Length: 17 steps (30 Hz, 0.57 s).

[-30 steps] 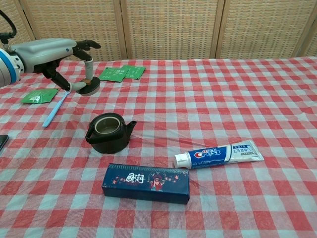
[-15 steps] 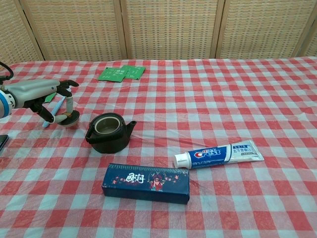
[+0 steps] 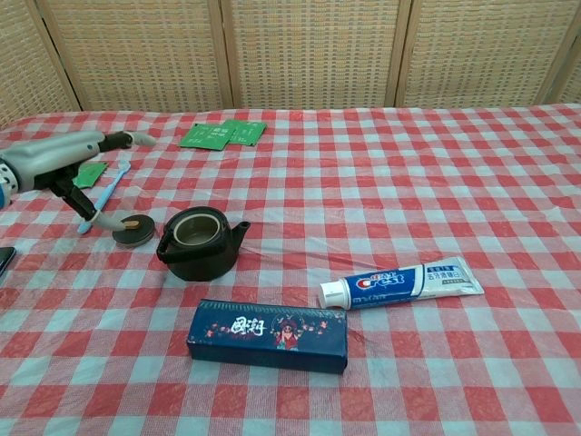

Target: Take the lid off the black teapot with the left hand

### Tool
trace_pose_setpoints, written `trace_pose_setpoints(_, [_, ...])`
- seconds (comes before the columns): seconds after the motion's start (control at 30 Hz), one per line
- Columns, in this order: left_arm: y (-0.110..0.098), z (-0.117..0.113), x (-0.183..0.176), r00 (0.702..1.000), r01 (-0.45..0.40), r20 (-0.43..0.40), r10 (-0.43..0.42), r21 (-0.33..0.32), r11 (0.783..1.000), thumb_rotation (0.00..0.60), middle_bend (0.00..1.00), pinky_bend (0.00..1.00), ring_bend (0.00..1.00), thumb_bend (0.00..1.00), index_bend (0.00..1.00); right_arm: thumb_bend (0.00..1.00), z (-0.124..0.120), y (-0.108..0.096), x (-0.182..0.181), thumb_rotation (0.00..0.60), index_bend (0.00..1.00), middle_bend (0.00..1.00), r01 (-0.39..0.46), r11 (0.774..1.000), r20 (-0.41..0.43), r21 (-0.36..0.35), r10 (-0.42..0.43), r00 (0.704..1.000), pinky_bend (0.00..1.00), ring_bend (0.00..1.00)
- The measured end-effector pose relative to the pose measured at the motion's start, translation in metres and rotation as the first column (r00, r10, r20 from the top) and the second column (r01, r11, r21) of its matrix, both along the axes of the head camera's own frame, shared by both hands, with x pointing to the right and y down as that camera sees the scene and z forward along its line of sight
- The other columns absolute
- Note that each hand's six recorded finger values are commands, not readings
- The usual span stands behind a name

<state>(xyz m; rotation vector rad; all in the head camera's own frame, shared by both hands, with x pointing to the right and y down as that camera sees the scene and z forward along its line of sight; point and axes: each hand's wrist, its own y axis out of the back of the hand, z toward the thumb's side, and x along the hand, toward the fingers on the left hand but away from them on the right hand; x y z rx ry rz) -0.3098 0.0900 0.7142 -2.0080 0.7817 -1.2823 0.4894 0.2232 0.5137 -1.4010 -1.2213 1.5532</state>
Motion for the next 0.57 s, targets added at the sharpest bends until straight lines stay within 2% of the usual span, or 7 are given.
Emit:
trace_pose_setpoints(0.17, [0.002, -0.041, -0.014, 0.994, 0.059, -0.101, -0.049, 0.102, 0.993, 0.600, 0.00, 0.00, 0.00, 0.00, 0.00, 0.00, -0.002, 0.000, -0.002, 0.600, 0.05, 0.00, 0.004, 1.000, 0.014, 0.005, -0.004, 1.000, 0.00, 0.00])
trace_pose_setpoints(0.27, [0.015, -0.070, -0.035, 0.986, 0.115, -0.139, -0.092, 0.169, 0.979, 0.600, 0.00, 0.00, 0.00, 0.00, 0.00, 0.00, -0.004, 0.002, -0.003, 0.600, 0.05, 0.00, 0.008, 1.000, 0.027, 0.009, -0.008, 1.000, 0.00, 0.00])
trace_pose_setpoints(0.4, [0.053, -0.105, -0.079, 0.976, 0.204, -0.119, -0.180, 0.229, 0.952, 0.600, 0.00, 0.00, 0.00, 0.00, 0.00, 0.00, -0.007, 0.004, -0.003, 0.600, 0.05, 0.00, 0.013, 1.000, 0.040, 0.008, -0.013, 0.999, 0.00, 0.00])
trace_pose_setpoints(0.57, [0.108, -0.133, -0.123, 0.961, 0.275, -0.036, -0.274, 0.210, 0.938, 0.600, 0.00, 0.00, 0.00, 0.00, 0.00, 0.00, -0.009, 0.005, -0.003, 0.600, 0.05, 0.00, 0.016, 1.000, 0.053, 0.011, -0.017, 0.998, 0.00, 0.00])
